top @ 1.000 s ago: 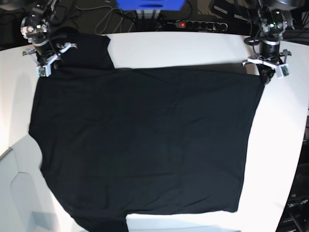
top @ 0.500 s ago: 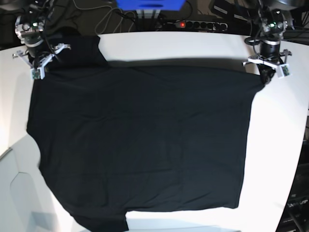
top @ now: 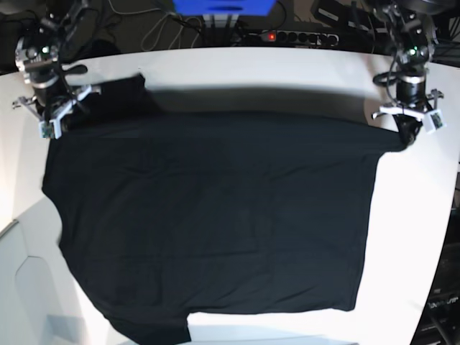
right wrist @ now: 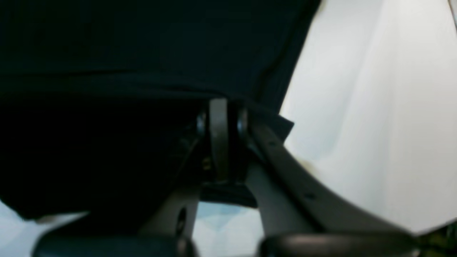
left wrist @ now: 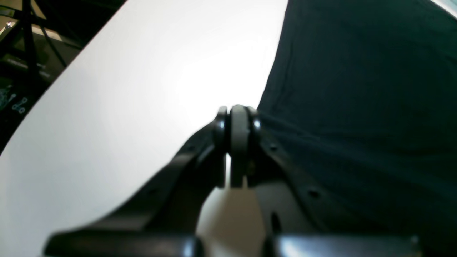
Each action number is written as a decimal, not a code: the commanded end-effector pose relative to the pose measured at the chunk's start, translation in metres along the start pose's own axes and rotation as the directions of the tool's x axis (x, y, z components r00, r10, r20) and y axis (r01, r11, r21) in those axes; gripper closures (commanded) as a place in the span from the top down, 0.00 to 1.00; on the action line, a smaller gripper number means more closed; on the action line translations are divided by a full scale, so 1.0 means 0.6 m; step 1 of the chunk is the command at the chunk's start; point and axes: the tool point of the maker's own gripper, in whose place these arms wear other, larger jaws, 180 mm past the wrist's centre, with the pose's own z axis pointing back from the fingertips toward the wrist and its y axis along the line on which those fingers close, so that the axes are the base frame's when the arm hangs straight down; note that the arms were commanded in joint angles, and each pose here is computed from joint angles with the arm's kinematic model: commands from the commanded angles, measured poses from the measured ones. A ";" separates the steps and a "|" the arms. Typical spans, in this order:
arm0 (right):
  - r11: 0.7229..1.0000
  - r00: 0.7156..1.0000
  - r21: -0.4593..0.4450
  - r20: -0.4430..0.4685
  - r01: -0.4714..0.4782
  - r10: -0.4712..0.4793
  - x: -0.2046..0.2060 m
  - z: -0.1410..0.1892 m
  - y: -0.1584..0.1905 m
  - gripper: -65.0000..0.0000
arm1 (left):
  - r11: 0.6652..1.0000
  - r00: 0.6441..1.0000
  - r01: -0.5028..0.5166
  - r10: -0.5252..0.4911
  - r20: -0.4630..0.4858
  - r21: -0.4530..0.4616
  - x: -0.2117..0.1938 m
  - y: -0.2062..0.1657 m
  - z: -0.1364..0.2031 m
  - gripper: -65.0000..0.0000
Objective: Fold the T-shirt properly
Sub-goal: 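Lift the shoulder edge with both grippers and carry it over the shirt toward the hem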
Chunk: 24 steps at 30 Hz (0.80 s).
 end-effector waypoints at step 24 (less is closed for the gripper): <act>0.996 0.968 0.089 0.252 0.001 -0.023 0.244 -0.148 -0.032 0.00 | 0.989 0.975 -0.126 0.139 0.173 -0.084 0.118 -0.067 -0.162 0.00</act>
